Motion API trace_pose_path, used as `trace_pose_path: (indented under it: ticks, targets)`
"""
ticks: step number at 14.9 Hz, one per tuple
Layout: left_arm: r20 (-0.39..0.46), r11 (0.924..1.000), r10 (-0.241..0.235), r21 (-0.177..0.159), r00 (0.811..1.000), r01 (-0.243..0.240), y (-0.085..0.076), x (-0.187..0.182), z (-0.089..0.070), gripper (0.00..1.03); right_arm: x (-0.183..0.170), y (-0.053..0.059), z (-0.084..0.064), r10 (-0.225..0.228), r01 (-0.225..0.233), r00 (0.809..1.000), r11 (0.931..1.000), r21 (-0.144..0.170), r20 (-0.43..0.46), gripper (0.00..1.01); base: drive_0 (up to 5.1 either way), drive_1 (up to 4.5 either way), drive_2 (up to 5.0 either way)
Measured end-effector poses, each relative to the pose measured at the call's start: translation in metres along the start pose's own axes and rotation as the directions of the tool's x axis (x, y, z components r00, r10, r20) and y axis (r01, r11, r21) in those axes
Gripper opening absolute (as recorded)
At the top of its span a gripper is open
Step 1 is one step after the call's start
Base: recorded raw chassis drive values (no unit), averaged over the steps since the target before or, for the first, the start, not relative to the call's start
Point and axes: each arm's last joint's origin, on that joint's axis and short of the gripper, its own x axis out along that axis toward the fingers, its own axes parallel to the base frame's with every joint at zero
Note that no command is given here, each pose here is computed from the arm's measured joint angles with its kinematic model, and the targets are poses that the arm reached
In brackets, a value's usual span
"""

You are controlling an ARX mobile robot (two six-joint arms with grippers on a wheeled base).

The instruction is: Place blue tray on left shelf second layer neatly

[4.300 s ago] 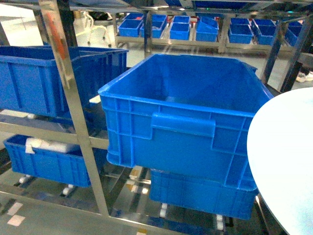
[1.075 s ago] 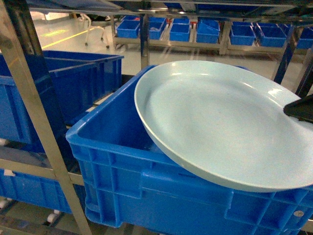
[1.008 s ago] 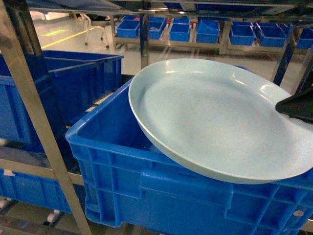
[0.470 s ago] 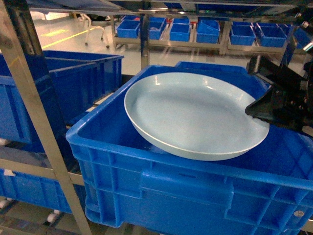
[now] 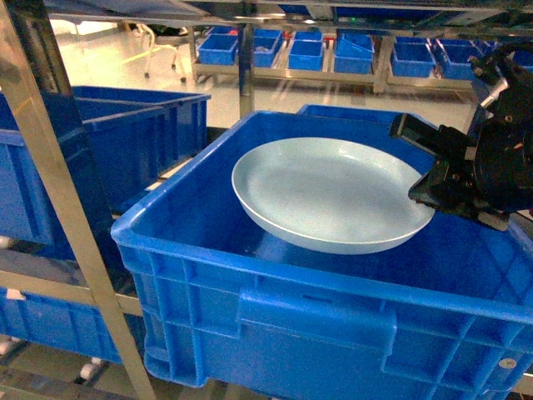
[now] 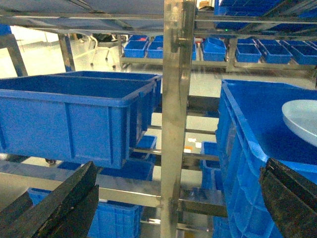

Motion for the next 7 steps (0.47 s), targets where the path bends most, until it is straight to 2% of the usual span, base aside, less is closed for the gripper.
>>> trace_pose_path:
  ticks: [1,2,3,7]
  targets:
    - [0.000,1.0000,0.000,0.000,1.000,0.000,0.0000,0.0000,0.0000,0.98,0.0107,-0.0024,-0.0061,-0.022,0.023,1.000,0.9997,0.013,-0.011,0.02,0.0,0.00,0.0]
    - [0.000,1.0000,0.000,0.000,1.000,0.000,0.0000,0.0000,0.0000,0.98,0.0121,-0.0020,-0.0044,-0.012,0.012,1.000,0.9998,0.015,0.011,0.24,0.0,0.00,0.0]
    - [0.000,1.0000,0.000,0.000,1.000,0.000,0.0000,0.0000,0.0000,0.98,0.0124,-0.0012,-0.0030,-0.002,0.002,1.000,0.9999,0.013,0.027,0.38,0.0,0.00,0.0]
    - [0.000,1.0000,0.000,0.000,1.000,0.000,0.0000,0.0000,0.0000,0.98,0.0131,-0.0007,-0.0036,0.018,-0.019,0.999,0.9998,0.012,0.032,0.78,0.0,0.00,0.0]
